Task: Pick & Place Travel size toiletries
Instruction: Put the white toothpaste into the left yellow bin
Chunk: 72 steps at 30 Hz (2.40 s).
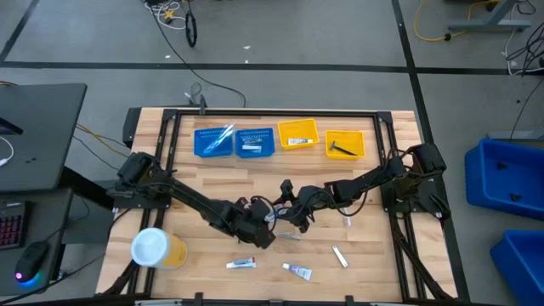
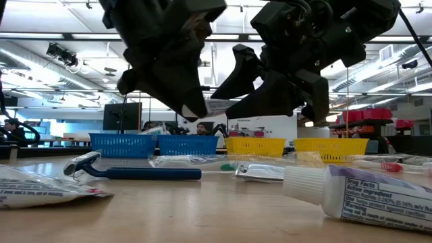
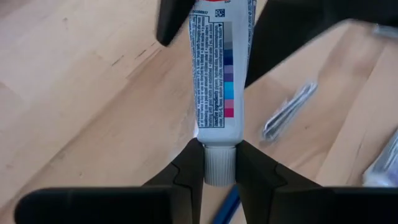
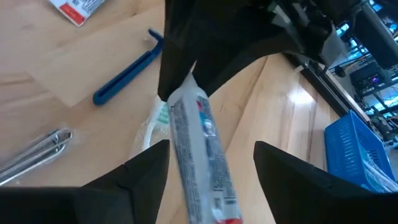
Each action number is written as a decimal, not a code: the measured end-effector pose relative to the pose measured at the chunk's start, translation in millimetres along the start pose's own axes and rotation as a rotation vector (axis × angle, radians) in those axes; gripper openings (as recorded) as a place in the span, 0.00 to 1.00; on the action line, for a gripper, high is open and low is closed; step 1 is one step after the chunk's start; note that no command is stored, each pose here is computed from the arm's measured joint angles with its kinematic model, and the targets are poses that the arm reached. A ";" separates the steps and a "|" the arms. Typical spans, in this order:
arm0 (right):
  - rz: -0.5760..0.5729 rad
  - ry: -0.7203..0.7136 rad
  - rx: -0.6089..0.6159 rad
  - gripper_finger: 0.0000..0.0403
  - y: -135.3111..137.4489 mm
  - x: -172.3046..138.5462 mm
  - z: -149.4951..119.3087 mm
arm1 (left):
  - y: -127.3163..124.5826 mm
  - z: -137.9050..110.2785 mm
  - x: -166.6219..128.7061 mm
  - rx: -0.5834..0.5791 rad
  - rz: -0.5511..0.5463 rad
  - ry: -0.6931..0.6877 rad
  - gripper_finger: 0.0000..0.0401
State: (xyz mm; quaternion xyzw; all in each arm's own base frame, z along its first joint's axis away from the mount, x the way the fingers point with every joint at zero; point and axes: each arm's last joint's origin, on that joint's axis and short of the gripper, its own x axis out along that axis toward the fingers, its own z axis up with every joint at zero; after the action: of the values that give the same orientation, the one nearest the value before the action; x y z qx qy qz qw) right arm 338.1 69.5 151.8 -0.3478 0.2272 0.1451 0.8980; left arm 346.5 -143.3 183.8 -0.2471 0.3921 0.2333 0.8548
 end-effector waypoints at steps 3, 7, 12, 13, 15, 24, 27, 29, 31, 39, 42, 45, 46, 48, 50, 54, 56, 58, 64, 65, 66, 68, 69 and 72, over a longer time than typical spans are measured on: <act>0.001 -0.001 -0.003 0.57 0.0 0.0 0.1 | -1.9 1.5 0.1 -0.027 -0.018 -0.015 0.19; 0.004 -0.002 -0.004 0.54 0.4 0.0 0.1 | -5.7 3.8 -0.1 -0.073 -0.056 -0.033 0.18; 0.001 0.002 -0.036 0.46 0.1 0.0 -0.2 | -5.1 4.2 -0.1 -0.144 -0.050 -0.038 0.20; 0.001 0.002 -0.040 0.44 0.1 0.0 -0.2 | -4.7 4.8 0.2 -0.160 -0.048 -0.041 0.19; 0.002 0.002 -0.040 0.41 0.2 0.0 -0.2 | -4.1 5.7 0.7 -0.184 -0.046 -0.043 0.19; 0.003 0.003 -0.038 0.29 0.2 0.0 -0.3 | -2.4 9.7 2.9 -0.256 -0.069 0.000 0.20; 0.005 0.002 -0.037 0.27 0.3 0.0 -0.3 | -2.3 10.6 3.1 -0.269 -0.075 0.012 0.19; 0.005 0.002 -0.015 0.26 0.3 0.0 -0.3 | -2.0 11.0 3.2 -0.280 -0.076 0.015 0.19; 0.006 0.005 0.012 0.26 0.5 0.0 -0.5 | -1.8 11.4 3.4 -0.293 -0.076 0.016 0.19; 0.031 0.032 -0.008 0.22 2.7 -0.3 -3.1 | -4.6 12.5 3.8 -0.332 -0.111 0.022 0.19; 0.035 0.037 -0.044 0.19 3.0 -0.4 -3.5 | -4.5 12.6 3.9 -0.335 -0.112 0.021 0.20; 0.036 0.040 -0.059 0.16 3.1 -0.5 -3.8 | -3.7 14.1 4.7 -0.337 -0.113 0.025 0.20; 0.035 0.043 -0.063 0.16 3.1 -0.5 -3.9 | -3.3 14.6 5.0 -0.337 -0.113 0.027 0.19; 0.016 0.061 -0.072 0.14 2.8 -0.5 -4.4 | -2.6 15.4 5.5 -0.338 -0.110 0.025 0.19; -0.011 0.086 -0.074 0.14 2.2 -0.6 -5.1 | -2.1 15.9 5.7 -0.334 -0.106 0.021 0.19; -0.020 0.094 -0.074 0.14 1.9 -0.6 -5.3 | -1.2 16.8 6.3 -0.335 -0.103 0.020 0.20; -0.021 0.095 -0.075 0.14 2.0 -0.6 -5.4 | -1.0 17.3 6.6 -0.336 -0.103 0.020 0.20; -0.022 0.099 -0.076 0.14 2.3 -0.6 -5.4 | 0.0 18.8 7.4 -0.339 -0.102 0.022 0.19; -0.003 0.115 -0.096 0.13 3.8 -0.8 -7.2 | 2.4 22.5 9.4 -0.331 -0.106 0.033 0.23; 0.003 0.122 -0.098 0.13 4.3 -0.9 -7.9 | 2.6 22.9 9.7 -0.329 -0.109 0.038 0.24; 0.009 0.128 -0.101 0.13 4.8 -1.0 -8.5 | 2.8 23.6 10.0 -0.326 -0.113 0.043 0.25; 0.018 0.137 -0.115 0.13 5.5 -1.1 -9.5 | 3.2 24.5 10.5 -0.308 -0.118 0.048 0.25; 0.021 0.140 -0.124 0.13 5.7 -1.1 -9.8 | 3.5 25.0 10.7 -0.300 -0.118 0.048 0.25; 0.024 0.143 -0.138 0.13 5.8 -1.2 -10.2 | 4.6 26.5 11.6 -0.285 -0.120 0.054 0.26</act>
State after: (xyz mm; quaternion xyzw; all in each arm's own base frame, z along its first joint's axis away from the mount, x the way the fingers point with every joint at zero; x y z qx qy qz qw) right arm 331.6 66.5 142.5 -0.4153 0.2842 0.1462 0.8517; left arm 365.3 -121.3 188.7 -0.3953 0.3622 0.2284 0.8127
